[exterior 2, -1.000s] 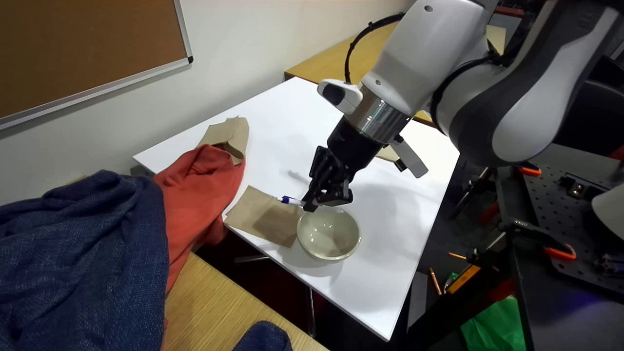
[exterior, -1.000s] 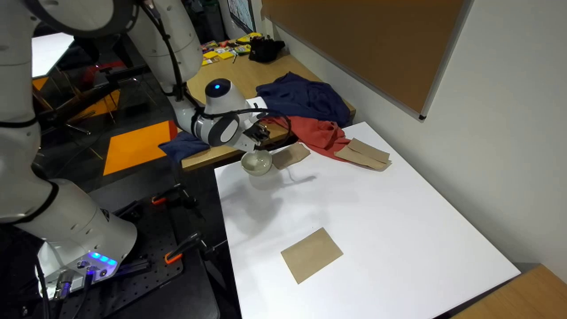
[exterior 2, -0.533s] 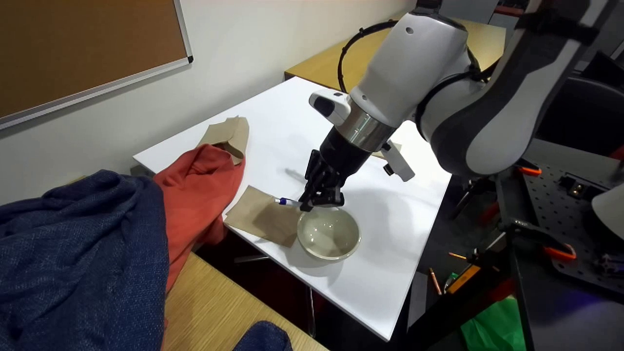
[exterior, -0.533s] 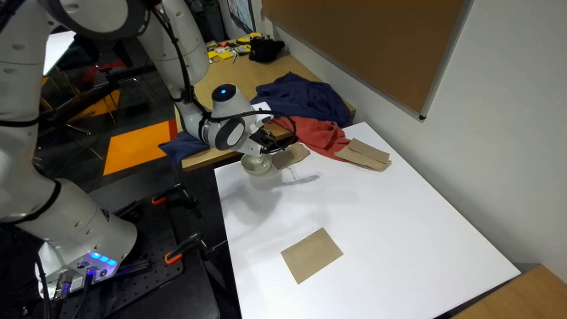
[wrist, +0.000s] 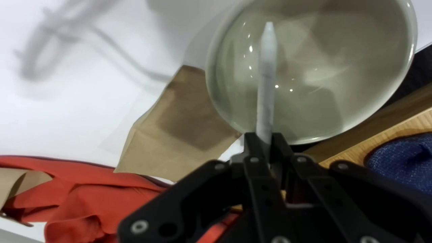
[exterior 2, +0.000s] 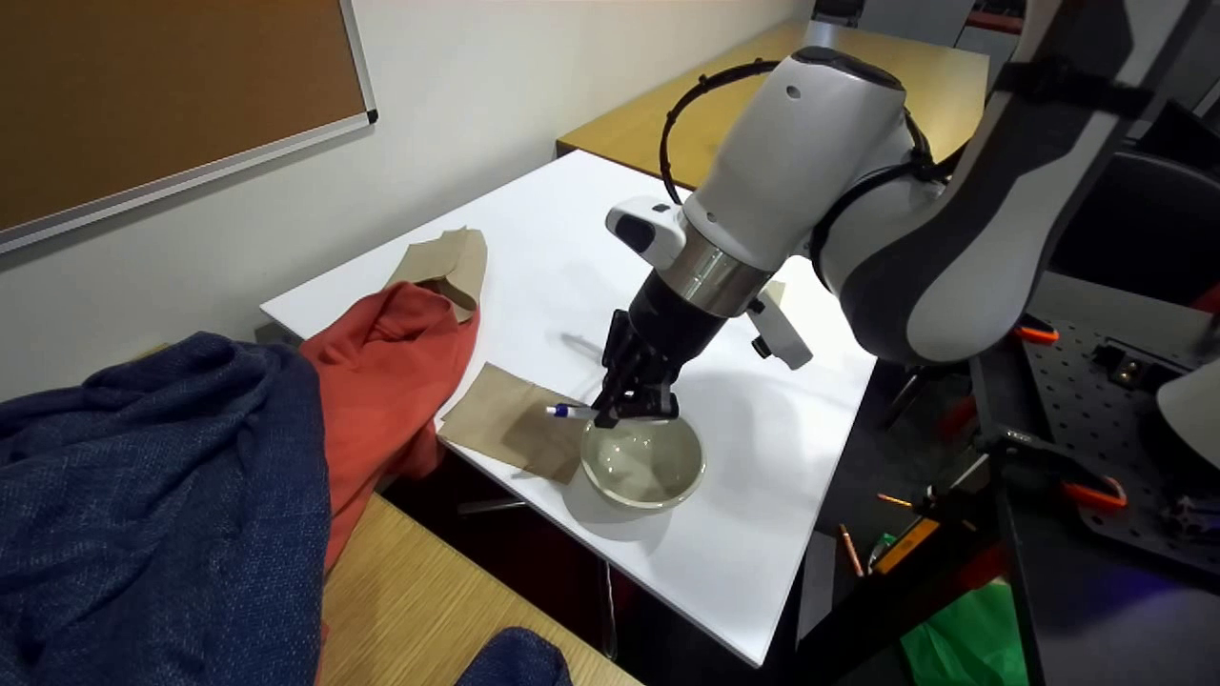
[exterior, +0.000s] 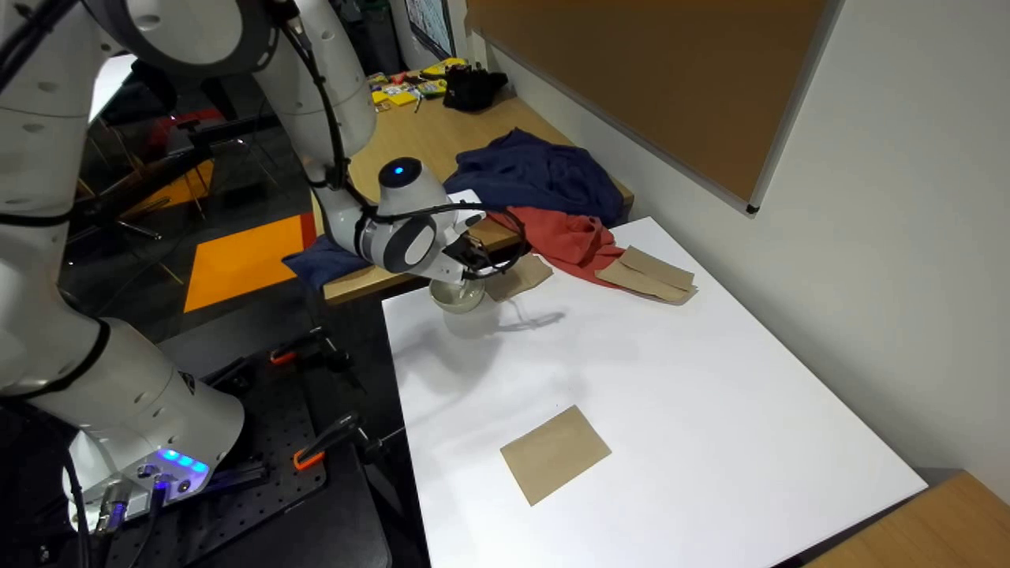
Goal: Put the pen inside the white bowl
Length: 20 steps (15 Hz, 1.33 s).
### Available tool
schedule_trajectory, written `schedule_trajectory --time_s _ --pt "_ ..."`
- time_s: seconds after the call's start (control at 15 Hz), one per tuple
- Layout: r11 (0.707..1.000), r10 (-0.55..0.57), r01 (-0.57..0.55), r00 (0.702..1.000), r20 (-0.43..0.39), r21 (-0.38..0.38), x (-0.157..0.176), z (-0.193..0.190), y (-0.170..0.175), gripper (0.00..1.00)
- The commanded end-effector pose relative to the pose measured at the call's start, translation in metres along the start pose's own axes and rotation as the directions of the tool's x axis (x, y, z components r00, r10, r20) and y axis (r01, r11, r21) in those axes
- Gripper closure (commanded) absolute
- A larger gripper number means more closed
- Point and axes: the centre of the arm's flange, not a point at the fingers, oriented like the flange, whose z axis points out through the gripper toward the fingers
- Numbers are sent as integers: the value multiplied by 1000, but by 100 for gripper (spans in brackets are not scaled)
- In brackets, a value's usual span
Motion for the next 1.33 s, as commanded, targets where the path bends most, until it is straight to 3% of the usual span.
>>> schedule_trajectory --time_s 0.0,0.53,1.07,1.2,1.27 --pt "1000 2 -2 1000 -11 -9 -2 -9 -9 60" --pt "1000 8 -9 998 -63 -23 6 -34 -15 2" --pt "998 9 -16 992 -123 -60 28 -77 -9 0" --pt "998 6 -13 993 -122 -60 27 -82 -8 0" --pt "998 -16 10 993 -117 -55 41 -67 1 0"
